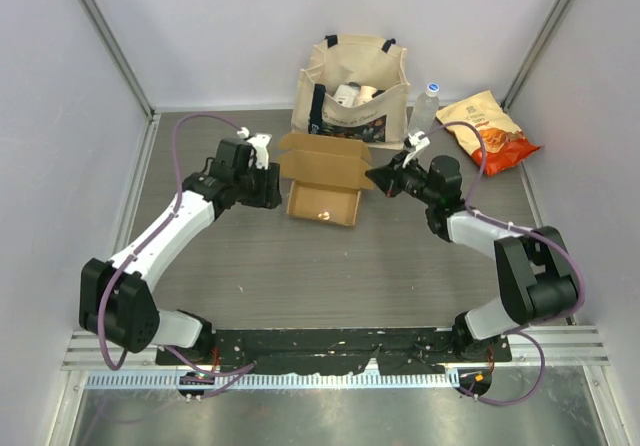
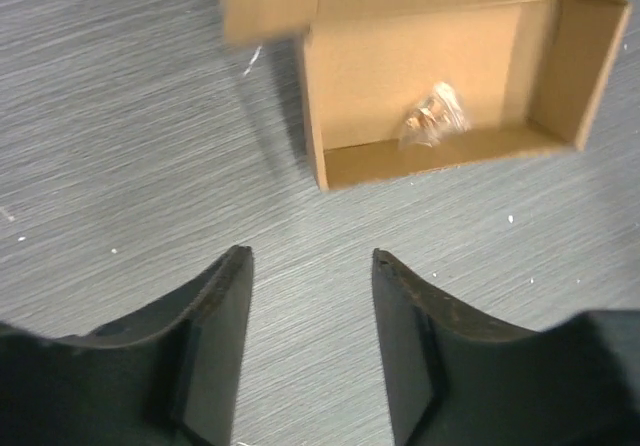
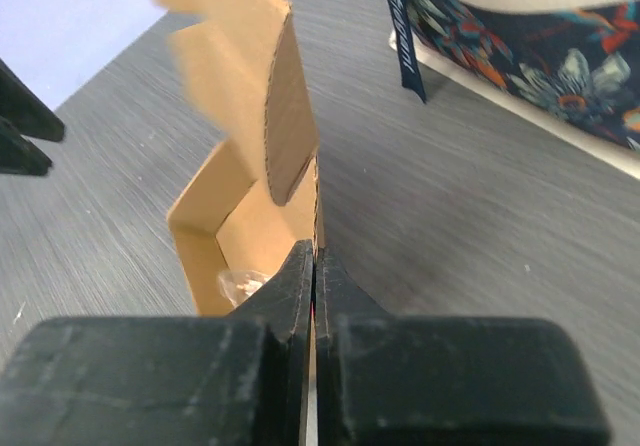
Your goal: Fold the paper box
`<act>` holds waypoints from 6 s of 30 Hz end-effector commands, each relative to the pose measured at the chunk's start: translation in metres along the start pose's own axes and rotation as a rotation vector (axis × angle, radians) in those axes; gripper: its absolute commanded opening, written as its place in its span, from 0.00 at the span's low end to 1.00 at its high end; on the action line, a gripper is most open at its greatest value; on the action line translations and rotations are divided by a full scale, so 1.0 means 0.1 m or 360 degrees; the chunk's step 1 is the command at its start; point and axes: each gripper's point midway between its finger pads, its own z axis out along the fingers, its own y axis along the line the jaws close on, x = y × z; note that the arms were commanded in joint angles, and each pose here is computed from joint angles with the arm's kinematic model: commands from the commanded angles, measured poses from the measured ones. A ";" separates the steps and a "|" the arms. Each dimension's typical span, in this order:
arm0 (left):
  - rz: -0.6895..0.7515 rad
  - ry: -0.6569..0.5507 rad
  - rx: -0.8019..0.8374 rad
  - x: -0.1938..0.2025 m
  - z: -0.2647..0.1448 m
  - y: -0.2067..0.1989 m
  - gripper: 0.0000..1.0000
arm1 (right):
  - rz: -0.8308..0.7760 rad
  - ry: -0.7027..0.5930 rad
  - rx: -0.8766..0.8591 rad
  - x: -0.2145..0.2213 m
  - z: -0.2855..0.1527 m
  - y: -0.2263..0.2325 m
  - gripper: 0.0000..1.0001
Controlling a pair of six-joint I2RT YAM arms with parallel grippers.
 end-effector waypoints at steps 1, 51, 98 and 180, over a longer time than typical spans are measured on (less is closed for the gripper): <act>0.0049 -0.0309 -0.0080 -0.35 -0.25 0.06 0.57 | -0.0121 -0.0050 0.0208 -0.09 -0.23 -0.08 0.01; -0.0214 -0.0661 0.0286 -0.65 0.56 -0.02 0.40 | -0.0022 0.0121 0.0125 0.19 -0.11 -0.10 0.01; -0.0059 -0.1094 -0.0444 -0.37 0.49 -0.62 0.00 | 0.0094 -0.0085 0.1160 0.24 -0.39 -0.04 0.08; -0.0224 -0.0635 0.0177 0.71 -0.68 -0.85 0.70 | 0.0458 0.0485 0.0627 0.71 -0.52 0.50 0.59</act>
